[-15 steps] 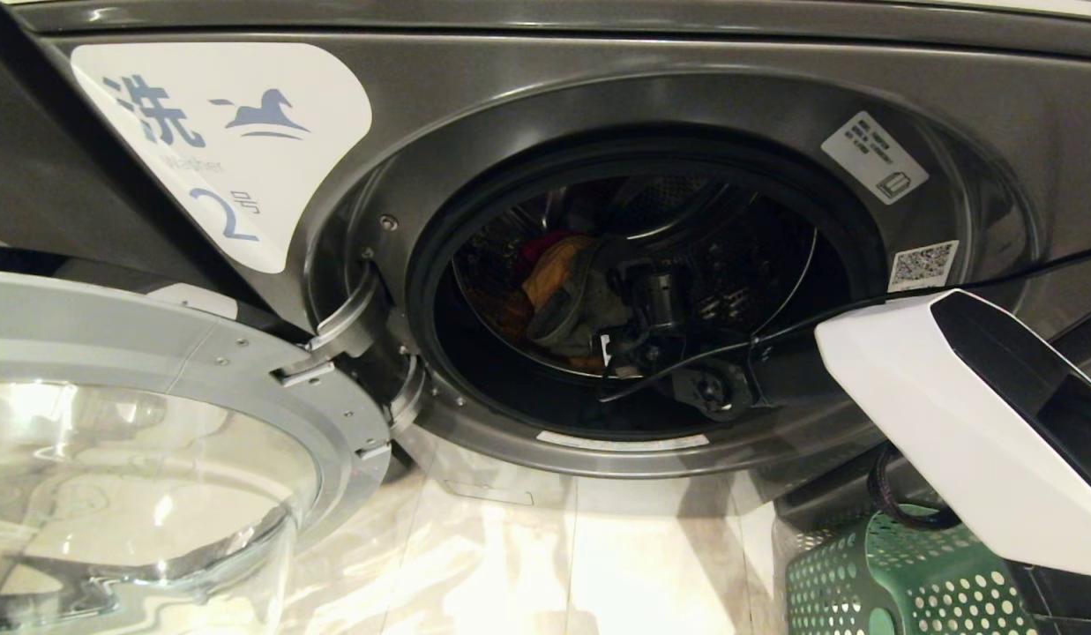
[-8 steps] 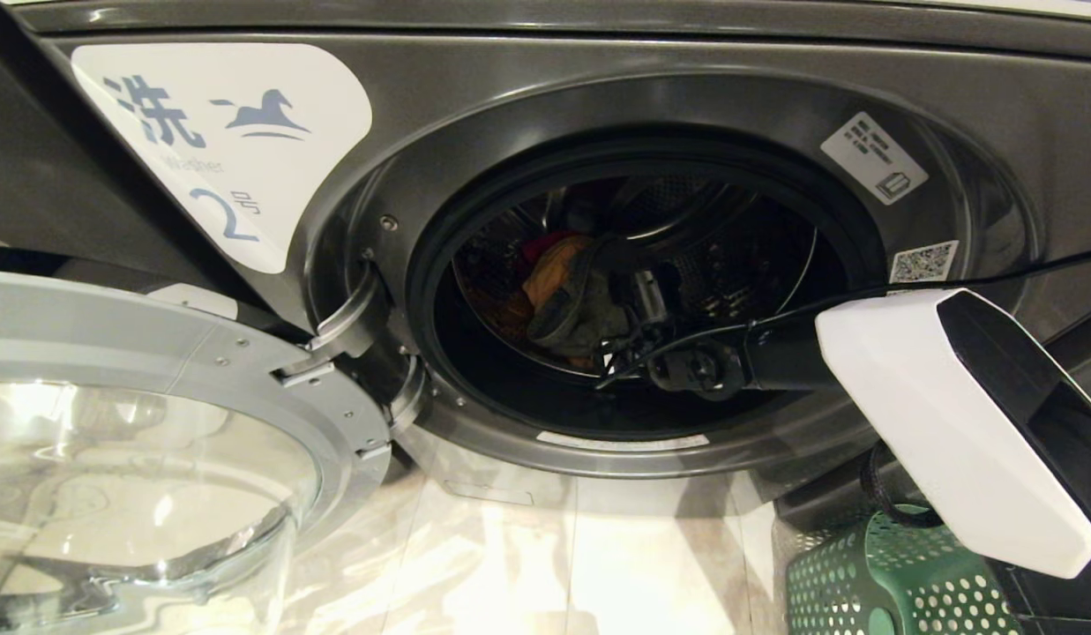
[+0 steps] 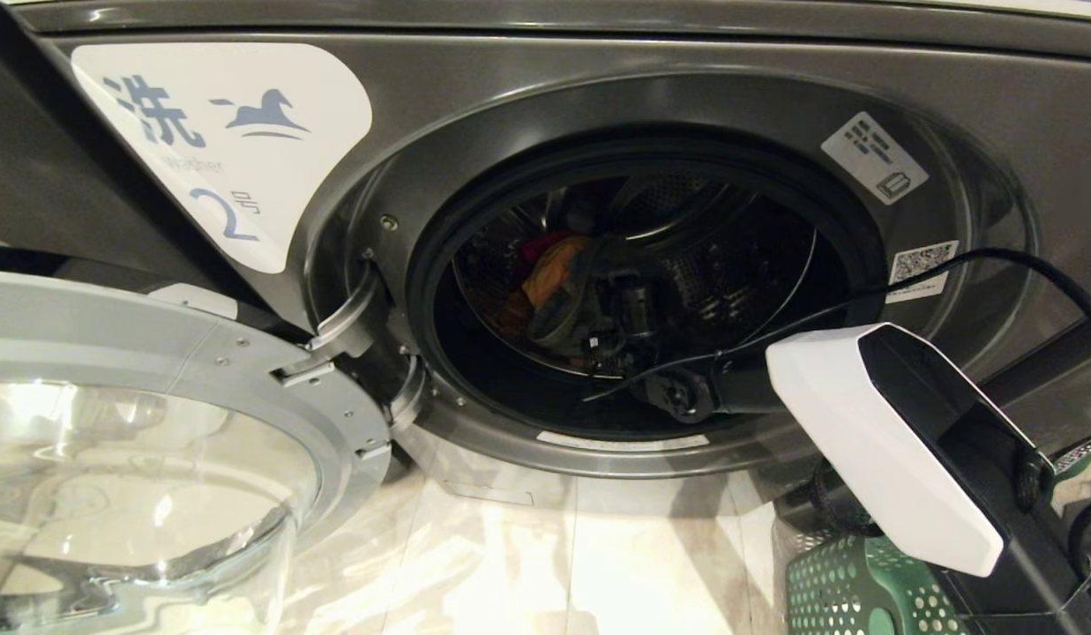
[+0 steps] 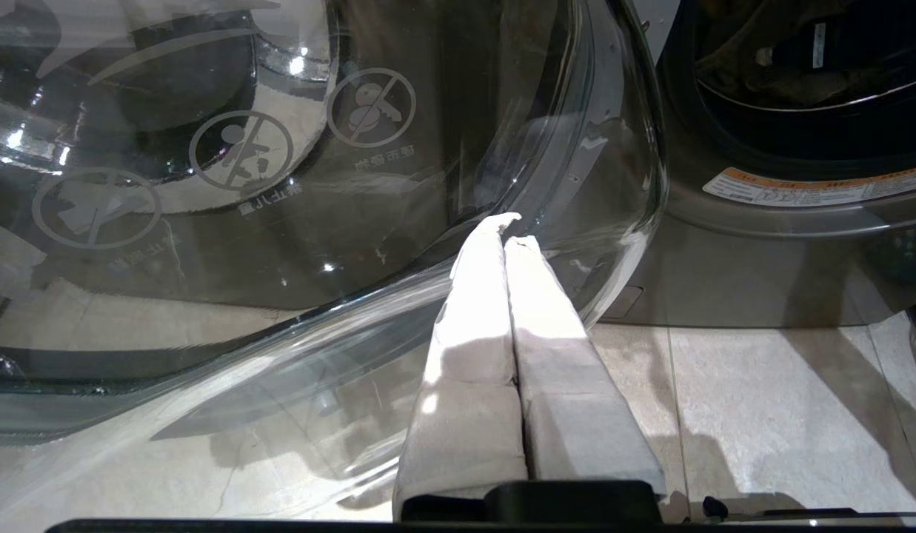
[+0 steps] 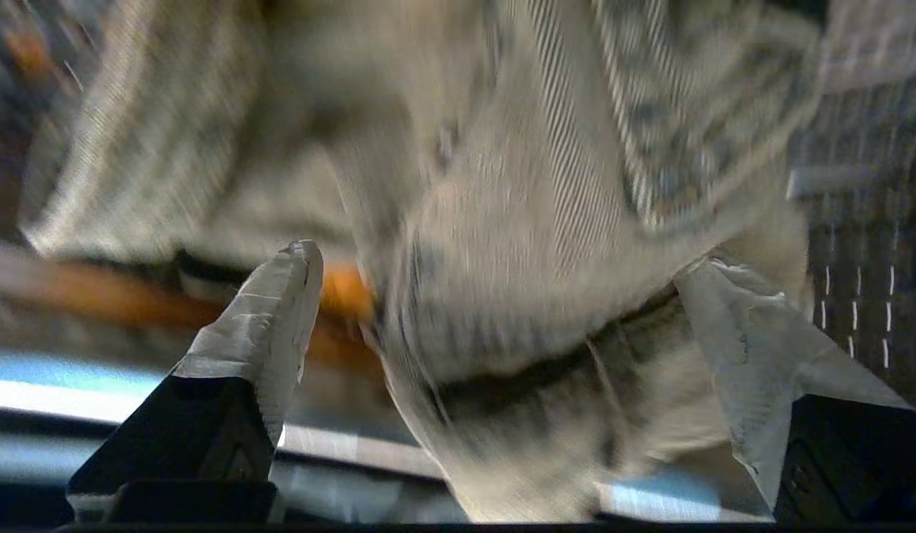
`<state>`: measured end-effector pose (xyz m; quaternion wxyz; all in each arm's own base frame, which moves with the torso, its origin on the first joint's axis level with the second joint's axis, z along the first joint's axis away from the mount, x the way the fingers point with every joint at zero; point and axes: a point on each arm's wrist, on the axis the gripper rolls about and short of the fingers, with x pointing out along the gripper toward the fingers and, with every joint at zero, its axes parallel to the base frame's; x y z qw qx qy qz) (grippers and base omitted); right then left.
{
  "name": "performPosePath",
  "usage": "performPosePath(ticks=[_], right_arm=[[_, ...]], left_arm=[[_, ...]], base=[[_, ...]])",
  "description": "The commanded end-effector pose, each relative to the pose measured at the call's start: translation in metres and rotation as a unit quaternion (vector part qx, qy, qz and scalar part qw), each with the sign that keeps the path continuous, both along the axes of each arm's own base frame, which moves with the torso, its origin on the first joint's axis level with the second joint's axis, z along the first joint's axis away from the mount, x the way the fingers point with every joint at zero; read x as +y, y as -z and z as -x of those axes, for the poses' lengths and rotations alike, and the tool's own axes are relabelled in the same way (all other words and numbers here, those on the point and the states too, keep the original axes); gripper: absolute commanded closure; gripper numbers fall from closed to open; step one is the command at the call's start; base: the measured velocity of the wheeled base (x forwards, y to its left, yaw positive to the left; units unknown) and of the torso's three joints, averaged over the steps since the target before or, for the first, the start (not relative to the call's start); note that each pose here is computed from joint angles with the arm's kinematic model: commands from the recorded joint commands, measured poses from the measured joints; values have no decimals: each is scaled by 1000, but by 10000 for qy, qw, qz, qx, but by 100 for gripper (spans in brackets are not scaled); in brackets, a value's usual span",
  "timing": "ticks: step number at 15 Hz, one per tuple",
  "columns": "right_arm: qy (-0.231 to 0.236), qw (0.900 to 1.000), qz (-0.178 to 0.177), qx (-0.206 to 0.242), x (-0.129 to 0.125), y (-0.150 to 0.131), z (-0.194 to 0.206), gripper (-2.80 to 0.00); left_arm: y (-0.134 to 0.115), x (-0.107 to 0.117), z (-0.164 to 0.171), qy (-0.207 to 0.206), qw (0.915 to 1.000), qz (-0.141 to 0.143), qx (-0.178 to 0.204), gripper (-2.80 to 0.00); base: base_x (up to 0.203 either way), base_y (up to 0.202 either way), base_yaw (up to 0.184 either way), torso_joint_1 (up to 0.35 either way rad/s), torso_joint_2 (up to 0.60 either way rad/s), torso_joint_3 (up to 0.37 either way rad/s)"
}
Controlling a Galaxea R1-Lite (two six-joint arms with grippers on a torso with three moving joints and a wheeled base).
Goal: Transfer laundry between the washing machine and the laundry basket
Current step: Pick a cloth and place it into the basket
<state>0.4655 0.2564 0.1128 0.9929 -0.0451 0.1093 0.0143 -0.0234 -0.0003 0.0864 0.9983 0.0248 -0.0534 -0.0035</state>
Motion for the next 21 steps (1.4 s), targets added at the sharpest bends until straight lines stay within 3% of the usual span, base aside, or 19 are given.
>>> performPosePath(ticks=[1, 3, 8, 11, 21], right_arm=[[-27, 9994, 24, -358, 3, 5, -5, -280], [-60, 9982, 175, -578, 4, 11, -9, -280], [65, 9989, 340, -305, -9, 42, -21, -280], [119, 9991, 282, -287, -15, 46, -25, -280], [116, 9986, -7, -522, -13, 20, -20, -280]], left_arm=[[11, 0, -3, -2, 9998, 0, 204, 0], [11, 0, -3, -2, 9998, 0, 204, 0], [11, 0, -3, -2, 9998, 0, 204, 0], [11, 0, -3, -2, 9998, 0, 204, 0], [11, 0, -3, -2, 9998, 0, 204, 0]], base=[[0, 0, 0, 0, 0, 0], [0, 0, 0, 0, 0, 0], [0, 0, 0, 0, 0, 0], [0, 0, 0, 0, 0, 0], [0, 0, 0, 0, 0, 0]])
